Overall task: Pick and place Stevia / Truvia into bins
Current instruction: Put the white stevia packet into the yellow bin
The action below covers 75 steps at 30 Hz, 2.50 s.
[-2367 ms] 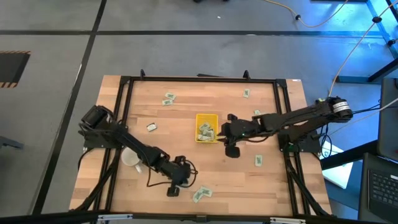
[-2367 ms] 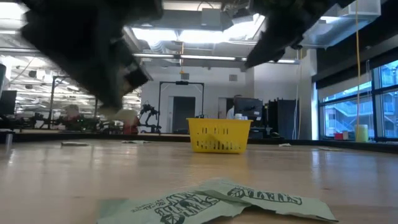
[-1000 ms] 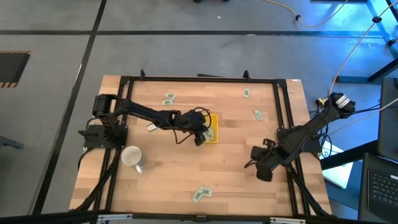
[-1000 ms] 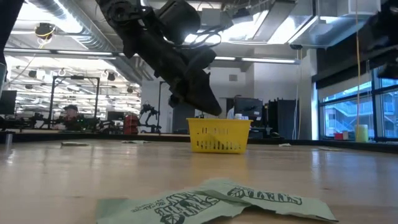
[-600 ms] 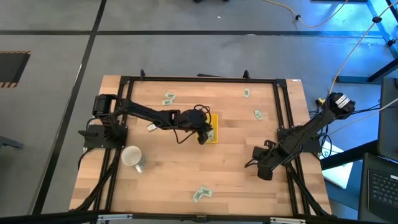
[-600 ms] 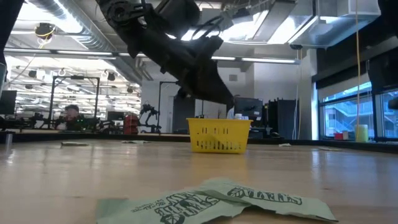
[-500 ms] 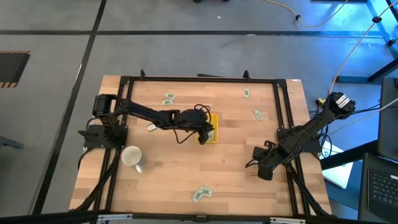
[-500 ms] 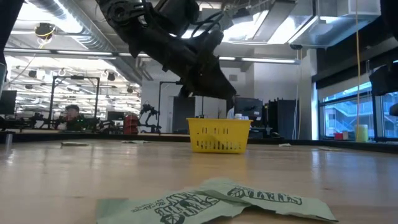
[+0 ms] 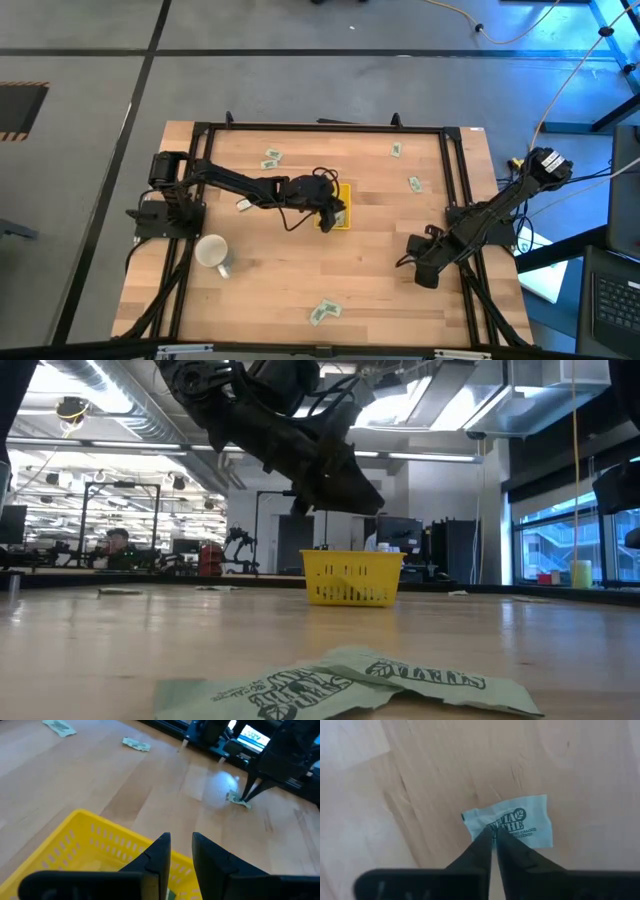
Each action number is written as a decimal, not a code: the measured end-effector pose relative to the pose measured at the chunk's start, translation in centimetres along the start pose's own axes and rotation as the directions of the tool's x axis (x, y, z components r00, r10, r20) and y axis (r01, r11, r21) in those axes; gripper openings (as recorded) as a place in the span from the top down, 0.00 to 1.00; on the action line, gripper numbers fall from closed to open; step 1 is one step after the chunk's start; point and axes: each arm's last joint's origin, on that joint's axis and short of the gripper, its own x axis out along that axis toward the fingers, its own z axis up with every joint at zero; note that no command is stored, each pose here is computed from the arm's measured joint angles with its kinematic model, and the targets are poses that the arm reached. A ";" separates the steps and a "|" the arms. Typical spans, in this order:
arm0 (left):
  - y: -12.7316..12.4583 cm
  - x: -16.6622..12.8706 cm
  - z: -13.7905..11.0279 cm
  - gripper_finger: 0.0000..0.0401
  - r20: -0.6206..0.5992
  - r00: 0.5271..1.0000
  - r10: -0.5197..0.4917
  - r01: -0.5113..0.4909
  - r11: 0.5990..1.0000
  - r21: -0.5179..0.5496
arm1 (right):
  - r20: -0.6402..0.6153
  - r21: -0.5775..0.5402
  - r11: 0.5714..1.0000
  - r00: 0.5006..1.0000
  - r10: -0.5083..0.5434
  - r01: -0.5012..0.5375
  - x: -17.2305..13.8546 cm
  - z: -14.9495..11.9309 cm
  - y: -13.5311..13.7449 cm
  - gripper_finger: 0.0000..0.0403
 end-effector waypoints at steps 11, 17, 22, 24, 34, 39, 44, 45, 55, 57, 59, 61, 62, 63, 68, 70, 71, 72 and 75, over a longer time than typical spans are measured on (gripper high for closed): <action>-2.3 -0.2 -0.9 0.81 -0.033 0.993 -0.110 0.114 0.982 0.150 | 0.057 -0.007 0.999 0.998 0.035 -0.035 -1.7 1.4 1.7 0.99; -4.9 -0.5 -0.9 0.81 -0.032 0.982 -0.188 0.190 0.951 0.244 | 0.207 -0.029 0.999 0.977 0.048 -0.043 -3.7 3.4 3.2 1.00; -7.8 -1.0 0.0 0.81 -0.052 0.961 -0.271 0.273 0.906 0.324 | 0.310 -0.085 0.995 0.948 0.069 -0.045 -5.6 6.3 3.6 1.00; -9.0 -1.2 0.1 0.81 -0.084 0.956 -0.281 0.291 0.884 0.366 | 0.348 -0.124 0.991 0.934 0.083 -0.042 -6.4 7.5 3.6 1.00; -14.0 -3.5 -2.3 0.81 -0.301 0.933 -0.196 0.323 0.824 0.466 | 0.573 -0.248 0.968 0.812 0.107 0.047 -10.3 14.0 1.8 1.00; -14.9 -4.1 -3.2 0.81 -0.319 0.933 -0.168 0.307 0.836 0.455 | 0.693 -0.245 0.965 0.713 0.109 0.091 -11.1 16.4 0.5 1.00; -15.0 -4.4 -3.8 0.81 -0.348 0.928 -0.136 0.296 0.835 0.464 | 0.715 -0.216 0.972 0.693 0.092 0.095 -10.4 18.2 -0.7 1.00; -15.1 -4.4 -4.0 0.81 -0.356 0.925 -0.133 0.299 0.833 0.465 | 0.709 -0.218 0.972 0.698 0.097 0.086 -10.1 18.5 -0.8 1.00; -15.4 -4.5 -4.6 0.81 -0.371 0.922 -0.114 0.295 0.827 0.478 | 0.589 -0.211 0.971 0.807 0.032 0.115 -4.7 20.4 -1.7 1.00; -15.3 -4.1 -5.0 0.81 -0.378 0.919 -0.109 0.295 0.826 0.480 | 0.566 -0.209 0.970 0.824 0.017 0.123 -3.7 20.6 -1.8 1.00; -15.2 -3.8 -5.3 0.81 -0.387 0.916 -0.101 0.292 0.830 0.475 | 0.547 -0.204 0.970 0.837 0.004 0.129 -2.9 20.8 -2.0 0.99; -15.2 -3.5 -5.7 0.81 -0.395 0.914 -0.095 0.288 0.838 0.464 | 0.537 -0.202 0.970 0.843 -0.003 0.133 -2.3 20.9 -2.1 0.98; -15.1 -3.4 -5.8 0.81 -0.400 0.912 -0.092 0.287 0.839 0.463 | 0.529 -0.203 0.970 0.849 -0.009 0.136 -2.0 20.9 -2.2 0.98; -15.1 -3.2 -6.0 0.81 -0.404 0.910 -0.089 0.287 0.839 0.462 | 0.524 -0.203 0.969 0.852 -0.012 0.138 -1.8 21.0 -2.2 0.97; -15.1 -3.2 -6.1 0.81 -0.406 0.910 -0.085 0.286 0.838 0.465 | 0.514 -0.204 0.969 0.857 -0.016 0.141 -1.2 21.0 -2.2 0.95; -15.1 -3.1 -6.1 0.81 -0.405 0.910 -0.085 0.285 0.838 0.465 | 0.515 -0.203 0.969 0.857 -0.016 0.141 -1.2 21.0 -2.2 0.94; -15.1 -3.1 -6.1 0.81 -0.404 0.911 -0.086 0.285 0.838 0.465 | 0.516 -0.203 0.969 0.857 -0.016 0.141 -1.2 21.1 -2.2 0.93; -15.1 -3.1 -6.1 0.81 -0.403 0.911 -0.087 0.285 0.838 0.465 | 0.516 -0.204 0.969 0.857 -0.016 0.141 -1.2 21.1 -2.2 0.91; -15.1 -3.1 -6.1 0.81 -0.405 0.910 -0.084 0.285 0.838 0.466 | 0.515 -0.201 0.970 0.857 -0.016 0.140 -1.2 21.0 -2.2 0.85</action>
